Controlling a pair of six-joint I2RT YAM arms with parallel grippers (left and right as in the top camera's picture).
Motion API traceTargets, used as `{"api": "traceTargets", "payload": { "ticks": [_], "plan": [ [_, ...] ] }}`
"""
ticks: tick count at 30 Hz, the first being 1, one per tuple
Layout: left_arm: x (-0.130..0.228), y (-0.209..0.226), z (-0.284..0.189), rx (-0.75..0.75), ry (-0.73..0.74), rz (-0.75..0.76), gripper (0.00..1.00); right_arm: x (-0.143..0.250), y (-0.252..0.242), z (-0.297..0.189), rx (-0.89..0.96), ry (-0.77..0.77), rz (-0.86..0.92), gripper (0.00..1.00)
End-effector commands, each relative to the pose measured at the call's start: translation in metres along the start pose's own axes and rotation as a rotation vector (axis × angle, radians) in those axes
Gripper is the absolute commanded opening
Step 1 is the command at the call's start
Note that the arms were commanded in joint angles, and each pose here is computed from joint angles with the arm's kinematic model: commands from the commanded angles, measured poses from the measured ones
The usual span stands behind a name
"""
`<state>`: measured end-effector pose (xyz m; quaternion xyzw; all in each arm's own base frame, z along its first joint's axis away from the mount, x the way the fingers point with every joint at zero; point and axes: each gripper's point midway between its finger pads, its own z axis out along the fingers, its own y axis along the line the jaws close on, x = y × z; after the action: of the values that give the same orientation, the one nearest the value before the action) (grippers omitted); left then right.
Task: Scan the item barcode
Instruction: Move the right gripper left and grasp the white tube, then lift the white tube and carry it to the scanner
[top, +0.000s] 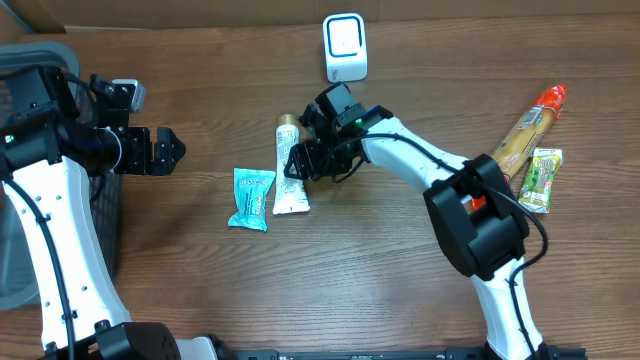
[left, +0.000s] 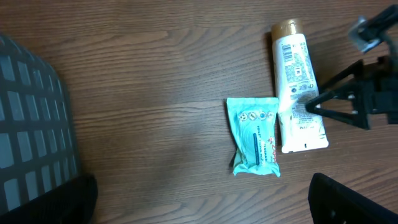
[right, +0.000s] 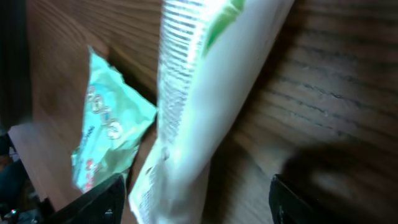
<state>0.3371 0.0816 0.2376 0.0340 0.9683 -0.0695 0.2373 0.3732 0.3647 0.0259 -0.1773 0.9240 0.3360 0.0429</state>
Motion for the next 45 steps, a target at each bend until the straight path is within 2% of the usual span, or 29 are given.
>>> {"api": "traceTargets", "payload": {
  "ticks": [1,6,10,12,14,16,18,26,30,31,37,45],
  "plan": [
    [-0.001,-0.002,0.002,0.013,0.0,0.022,1.0,0.004,-0.003,0.012,-0.014,0.015,0.026,0.72],
    [-0.001,-0.001,0.002,0.013,0.0,0.022,1.0,0.003,0.001,0.023,-0.028,0.009,0.01,0.63],
    [-0.001,-0.002,0.002,0.013,0.0,0.022,1.0,0.005,0.003,0.039,-0.006,0.0,0.003,0.63],
    [-0.001,-0.002,0.002,0.013,0.0,0.022,0.99,0.009,0.005,0.048,-0.007,0.009,0.007,0.56],
    [-0.001,-0.002,0.002,0.013,0.0,0.022,1.0,0.011,0.003,0.051,0.0,0.015,0.028,0.32],
    [-0.001,-0.002,0.002,0.013,0.0,0.022,1.0,0.012,0.003,0.051,0.0,0.018,0.05,0.13],
    [-0.001,-0.002,0.002,0.013,0.0,0.022,1.0,0.01,0.0,0.047,-0.008,0.019,0.084,0.04],
    [-0.001,-0.002,0.002,0.013,0.0,0.022,1.0,-0.006,0.007,0.001,-0.203,0.025,0.134,0.04],
    [-0.001,-0.001,0.002,0.013,0.0,0.022,0.99,-0.021,0.037,-0.069,-0.288,-0.044,0.026,0.04],
    [-0.001,-0.002,0.002,0.013,0.0,0.022,0.99,-0.025,0.054,-0.1,-0.299,-0.09,-0.034,0.04],
    [-0.001,-0.002,0.002,0.013,0.0,0.022,1.0,-0.015,0.126,-0.208,-0.318,-0.259,-0.257,0.04],
    [-0.001,-0.002,0.002,0.013,0.0,0.022,0.99,0.017,0.172,-0.278,-0.332,-0.356,-0.368,0.04]
  ]
}}
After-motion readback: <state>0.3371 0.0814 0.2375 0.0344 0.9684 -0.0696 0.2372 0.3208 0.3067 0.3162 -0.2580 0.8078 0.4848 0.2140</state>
